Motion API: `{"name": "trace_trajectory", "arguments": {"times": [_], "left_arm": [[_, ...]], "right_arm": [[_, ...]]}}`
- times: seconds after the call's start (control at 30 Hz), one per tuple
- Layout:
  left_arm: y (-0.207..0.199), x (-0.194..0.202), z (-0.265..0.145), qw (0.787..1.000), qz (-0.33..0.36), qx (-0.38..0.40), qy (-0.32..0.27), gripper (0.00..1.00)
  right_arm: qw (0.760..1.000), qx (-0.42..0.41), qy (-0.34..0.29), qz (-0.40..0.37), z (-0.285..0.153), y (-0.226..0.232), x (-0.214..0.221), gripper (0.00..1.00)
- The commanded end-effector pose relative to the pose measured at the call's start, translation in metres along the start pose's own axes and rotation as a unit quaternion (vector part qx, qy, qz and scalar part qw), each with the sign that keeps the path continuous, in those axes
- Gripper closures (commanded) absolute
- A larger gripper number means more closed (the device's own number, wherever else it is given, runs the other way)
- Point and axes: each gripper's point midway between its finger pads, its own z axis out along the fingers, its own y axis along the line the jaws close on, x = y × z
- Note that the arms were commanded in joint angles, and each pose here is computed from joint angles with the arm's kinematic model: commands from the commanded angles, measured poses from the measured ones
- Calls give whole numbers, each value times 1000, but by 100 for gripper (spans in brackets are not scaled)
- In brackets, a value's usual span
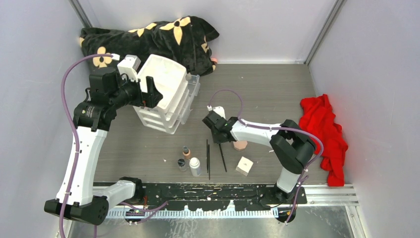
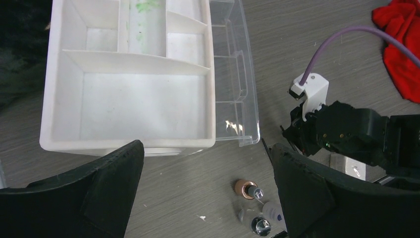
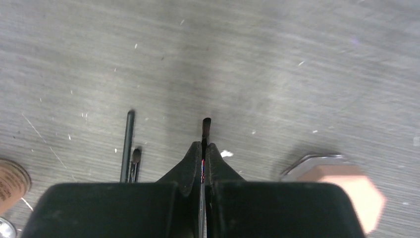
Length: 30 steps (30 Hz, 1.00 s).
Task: Organize the makeup
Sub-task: Pick up the makeup brush from the center of the board, then place the makeup brush in the drawer.
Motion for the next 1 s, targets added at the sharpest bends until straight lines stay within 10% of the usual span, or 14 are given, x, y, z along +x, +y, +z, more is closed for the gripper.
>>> {"name": "trace_trajectory", "arguments": {"times": [0.0,0.53,0.97], "left_arm": [[-2,-14,-5,999,10,3,-32,0],[-1,-7,-1,1000,3,4,-21,0],[-1,-7,-9,1000,10,-3,-24,0]], "right_arm": [[997,-17,-75,13,-41,-2,-74,99],[922,-188,-325,97,-178,59,-312,99],[895,-216,-367,132,-143,86,-352,99]]}}
